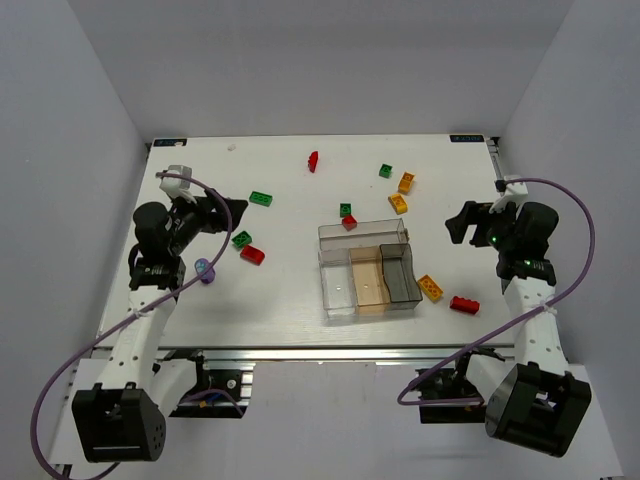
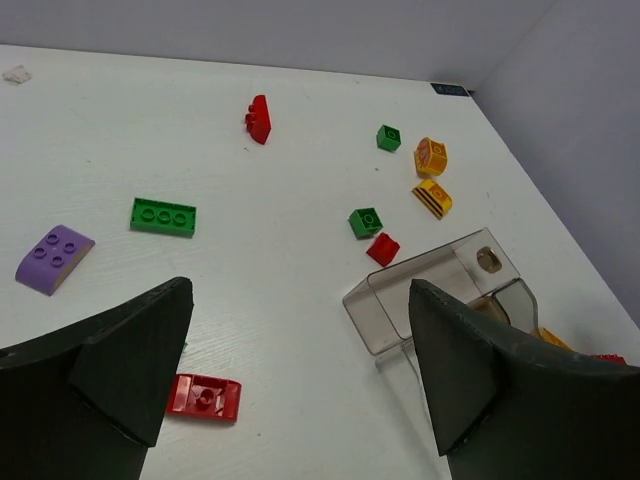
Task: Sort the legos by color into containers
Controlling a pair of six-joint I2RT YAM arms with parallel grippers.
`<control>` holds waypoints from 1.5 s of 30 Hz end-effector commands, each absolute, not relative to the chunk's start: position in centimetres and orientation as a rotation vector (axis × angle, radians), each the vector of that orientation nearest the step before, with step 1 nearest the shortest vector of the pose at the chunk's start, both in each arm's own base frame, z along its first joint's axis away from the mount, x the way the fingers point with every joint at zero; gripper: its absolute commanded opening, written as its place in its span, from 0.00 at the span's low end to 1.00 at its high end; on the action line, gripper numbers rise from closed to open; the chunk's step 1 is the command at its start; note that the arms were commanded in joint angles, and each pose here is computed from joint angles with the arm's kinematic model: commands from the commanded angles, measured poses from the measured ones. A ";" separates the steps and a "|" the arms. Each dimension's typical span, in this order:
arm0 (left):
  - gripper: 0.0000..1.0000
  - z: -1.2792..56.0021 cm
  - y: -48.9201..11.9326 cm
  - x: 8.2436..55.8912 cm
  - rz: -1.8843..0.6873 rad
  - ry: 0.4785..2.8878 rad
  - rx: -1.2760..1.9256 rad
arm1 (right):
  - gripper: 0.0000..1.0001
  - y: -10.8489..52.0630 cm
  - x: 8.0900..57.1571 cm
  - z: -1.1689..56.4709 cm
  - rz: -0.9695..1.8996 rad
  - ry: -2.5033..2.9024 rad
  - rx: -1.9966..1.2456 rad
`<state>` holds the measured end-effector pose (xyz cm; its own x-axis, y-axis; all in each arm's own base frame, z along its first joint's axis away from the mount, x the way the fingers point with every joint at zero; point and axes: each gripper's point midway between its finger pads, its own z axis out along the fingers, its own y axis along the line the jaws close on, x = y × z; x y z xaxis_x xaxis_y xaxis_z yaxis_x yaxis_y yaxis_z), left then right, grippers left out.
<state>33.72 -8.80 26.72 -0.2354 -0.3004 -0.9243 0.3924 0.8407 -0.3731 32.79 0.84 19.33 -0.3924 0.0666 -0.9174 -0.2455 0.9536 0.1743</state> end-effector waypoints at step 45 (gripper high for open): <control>0.94 8.0 -1.2 49.2 0.050 2.304 0.432 | 0.89 3.8 29.7 20.7 0.323 1.796 -0.620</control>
